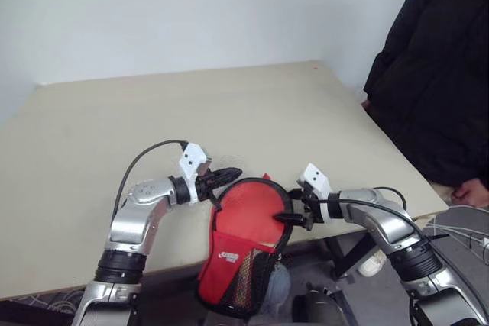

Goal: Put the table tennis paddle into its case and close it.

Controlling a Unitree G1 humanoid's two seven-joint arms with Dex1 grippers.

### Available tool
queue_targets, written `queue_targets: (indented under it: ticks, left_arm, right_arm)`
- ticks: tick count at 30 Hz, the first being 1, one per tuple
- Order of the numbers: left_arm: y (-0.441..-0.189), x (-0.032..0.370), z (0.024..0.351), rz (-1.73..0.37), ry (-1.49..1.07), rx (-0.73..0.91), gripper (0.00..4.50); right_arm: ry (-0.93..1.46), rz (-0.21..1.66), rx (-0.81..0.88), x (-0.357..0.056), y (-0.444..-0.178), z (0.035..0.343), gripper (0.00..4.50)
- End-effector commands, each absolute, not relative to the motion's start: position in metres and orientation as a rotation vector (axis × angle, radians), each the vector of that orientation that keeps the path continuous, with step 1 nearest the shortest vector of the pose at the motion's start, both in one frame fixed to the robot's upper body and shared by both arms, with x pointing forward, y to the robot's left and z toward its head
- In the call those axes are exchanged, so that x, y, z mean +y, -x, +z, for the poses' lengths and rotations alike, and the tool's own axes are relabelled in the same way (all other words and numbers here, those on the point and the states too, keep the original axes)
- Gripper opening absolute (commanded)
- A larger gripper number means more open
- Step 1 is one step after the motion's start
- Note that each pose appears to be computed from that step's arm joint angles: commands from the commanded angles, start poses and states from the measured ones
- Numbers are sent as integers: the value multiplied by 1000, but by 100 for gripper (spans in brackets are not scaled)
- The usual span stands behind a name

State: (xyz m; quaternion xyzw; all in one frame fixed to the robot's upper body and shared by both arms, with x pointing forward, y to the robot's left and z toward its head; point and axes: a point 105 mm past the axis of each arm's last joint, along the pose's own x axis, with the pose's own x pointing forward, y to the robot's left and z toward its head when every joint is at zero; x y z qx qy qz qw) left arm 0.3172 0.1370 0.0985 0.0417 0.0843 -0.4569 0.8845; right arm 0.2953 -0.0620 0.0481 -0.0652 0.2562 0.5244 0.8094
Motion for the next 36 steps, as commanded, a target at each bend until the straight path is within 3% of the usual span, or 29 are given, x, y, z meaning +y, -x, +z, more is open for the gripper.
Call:
queue_targets:
  ticks: [1, 5, 14, 18, 30, 36]
  left_arm:
    - [-317, 144, 112, -920, -94, 127, 0]
    - [-314, 151, 109, -888, -89, 137, 0]
    - [-309, 153, 101, -856, -73, 153, 0]
    - [-307, 151, 101, -856, -68, 154, 0]
    - [-307, 150, 103, -852, -65, 152, 0]
    - [-307, 152, 104, -842, -66, 149, 0]
  right_arm:
    - [156, 1126, 476, -57, -304, 63, 316]
    - [163, 1114, 469, -60, -309, 65, 201]
    - [186, 1125, 442, -59, -318, 72, 3]
    - [261, 1135, 387, -52, -328, 79, 3]
    - [393, 929, 181, 3, -424, 141, 3]
    - [422, 883, 153, 32, -433, 145, 3]
